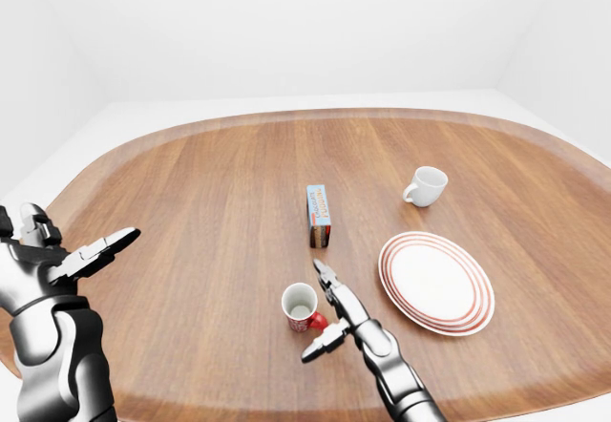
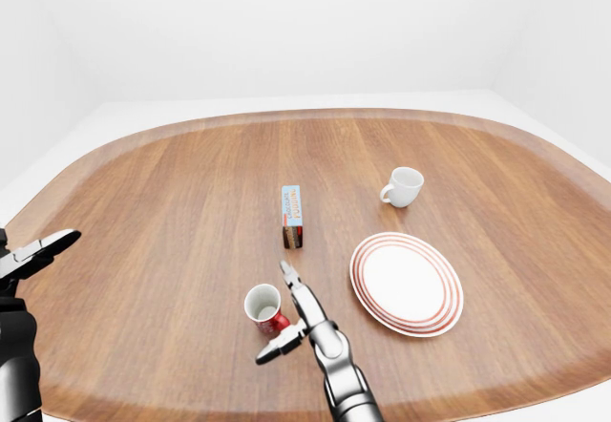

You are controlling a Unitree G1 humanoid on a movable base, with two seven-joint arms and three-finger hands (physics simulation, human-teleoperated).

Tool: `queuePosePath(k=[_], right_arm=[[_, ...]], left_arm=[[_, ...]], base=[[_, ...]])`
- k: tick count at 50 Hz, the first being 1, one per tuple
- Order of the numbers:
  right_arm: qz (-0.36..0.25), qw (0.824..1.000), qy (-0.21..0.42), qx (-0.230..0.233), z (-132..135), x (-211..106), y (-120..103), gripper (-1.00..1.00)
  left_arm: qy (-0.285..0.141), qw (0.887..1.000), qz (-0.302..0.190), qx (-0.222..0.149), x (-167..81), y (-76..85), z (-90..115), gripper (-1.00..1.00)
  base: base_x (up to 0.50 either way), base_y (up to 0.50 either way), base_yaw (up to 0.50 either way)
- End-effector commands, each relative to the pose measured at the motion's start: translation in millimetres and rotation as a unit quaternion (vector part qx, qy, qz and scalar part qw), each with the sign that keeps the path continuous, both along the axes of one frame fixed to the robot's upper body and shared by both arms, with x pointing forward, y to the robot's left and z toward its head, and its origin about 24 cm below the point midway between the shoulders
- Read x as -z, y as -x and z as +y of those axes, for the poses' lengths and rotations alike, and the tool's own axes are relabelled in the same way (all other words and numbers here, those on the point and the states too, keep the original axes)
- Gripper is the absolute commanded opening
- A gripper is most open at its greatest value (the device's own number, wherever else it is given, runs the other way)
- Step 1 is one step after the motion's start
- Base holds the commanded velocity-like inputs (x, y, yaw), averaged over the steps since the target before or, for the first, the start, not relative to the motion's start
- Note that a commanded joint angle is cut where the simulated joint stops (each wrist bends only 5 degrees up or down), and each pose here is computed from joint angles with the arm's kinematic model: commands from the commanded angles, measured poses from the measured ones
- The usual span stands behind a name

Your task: Pick up the red mug and put it on the plate

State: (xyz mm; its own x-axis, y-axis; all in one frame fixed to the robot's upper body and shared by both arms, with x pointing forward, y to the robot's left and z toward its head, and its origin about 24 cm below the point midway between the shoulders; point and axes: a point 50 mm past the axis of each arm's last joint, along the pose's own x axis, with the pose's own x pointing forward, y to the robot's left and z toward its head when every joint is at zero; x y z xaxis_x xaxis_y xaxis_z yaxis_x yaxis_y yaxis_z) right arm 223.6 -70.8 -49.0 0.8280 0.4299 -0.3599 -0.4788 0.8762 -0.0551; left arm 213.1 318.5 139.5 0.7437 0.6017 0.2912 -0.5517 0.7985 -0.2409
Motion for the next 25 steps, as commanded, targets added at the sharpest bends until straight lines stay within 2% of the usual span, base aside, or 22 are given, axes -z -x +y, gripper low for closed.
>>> queuePosePath(k=[1,25], right_arm=[[0.025,1.000,0.008,0.002,0,11,4,1.00],[0.066,0.997,0.036,-0.010,6,28,2,1.00]], left_arm=[[0.000,1.000,0.000,0.000,0,-0.3,0,1.00],[-0.001,1.000,-0.005,-0.001,-2,1.0,-1,1.00]], base=[[0.00,0.00,0.00],[0.00,0.00,0.00]])
